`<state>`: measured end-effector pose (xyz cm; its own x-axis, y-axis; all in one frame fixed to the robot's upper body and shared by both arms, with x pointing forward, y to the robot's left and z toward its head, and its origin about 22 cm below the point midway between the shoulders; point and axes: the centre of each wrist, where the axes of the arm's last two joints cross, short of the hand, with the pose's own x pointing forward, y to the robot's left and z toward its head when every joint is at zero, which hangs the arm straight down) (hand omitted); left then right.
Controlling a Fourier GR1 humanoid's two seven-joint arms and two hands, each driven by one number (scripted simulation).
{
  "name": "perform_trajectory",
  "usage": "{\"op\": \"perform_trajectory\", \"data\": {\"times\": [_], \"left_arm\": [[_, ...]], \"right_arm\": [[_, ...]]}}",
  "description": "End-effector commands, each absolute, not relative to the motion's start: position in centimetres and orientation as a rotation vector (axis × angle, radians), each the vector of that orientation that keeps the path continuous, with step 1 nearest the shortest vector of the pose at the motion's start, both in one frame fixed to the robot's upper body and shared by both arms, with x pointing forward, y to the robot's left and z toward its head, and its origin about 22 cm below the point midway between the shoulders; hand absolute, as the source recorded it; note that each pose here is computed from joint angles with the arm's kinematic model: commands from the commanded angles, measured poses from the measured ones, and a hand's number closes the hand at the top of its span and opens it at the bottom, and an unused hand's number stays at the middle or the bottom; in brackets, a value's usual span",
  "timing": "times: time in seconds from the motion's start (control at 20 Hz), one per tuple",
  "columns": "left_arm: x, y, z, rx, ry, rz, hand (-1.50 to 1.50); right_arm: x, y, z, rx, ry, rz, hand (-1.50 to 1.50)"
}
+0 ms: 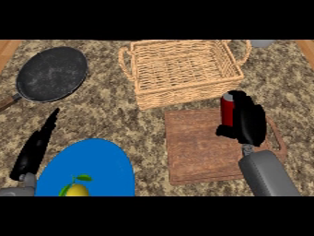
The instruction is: Pick the can from the cutting board and place it in the basket
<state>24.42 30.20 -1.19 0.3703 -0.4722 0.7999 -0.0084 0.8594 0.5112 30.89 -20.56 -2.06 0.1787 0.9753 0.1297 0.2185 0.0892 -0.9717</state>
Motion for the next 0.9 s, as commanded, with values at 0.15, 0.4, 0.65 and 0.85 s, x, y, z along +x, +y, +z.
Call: {"op": "perform_trajectory", "data": {"times": [0.15, 0.4, 0.65, 0.85], "left_arm": [[23.5, 30.8, -0.9, 0.489, -1.137, -0.287, 0.00], [23.9, 31.6, -2.1, 0.490, -1.125, -0.299, 0.00], [24.8, 30.4, -1.0, 0.498, -1.138, -0.283, 0.00], [25.2, 30.4, -0.7, 0.499, -1.152, -0.285, 0.00]], "right_arm": [[31.5, -28.1, 3.7, -1.178, -1.311, 0.986, 1.50], [30.8, -29.8, 12.1, -1.252, -1.478, 0.902, 1.50], [27.7, -30.9, 18.3, -1.333, -1.578, 0.848, 1.50], [26.5, -30.4, 23.5, -1.276, -1.635, 0.835, 1.50]]}}
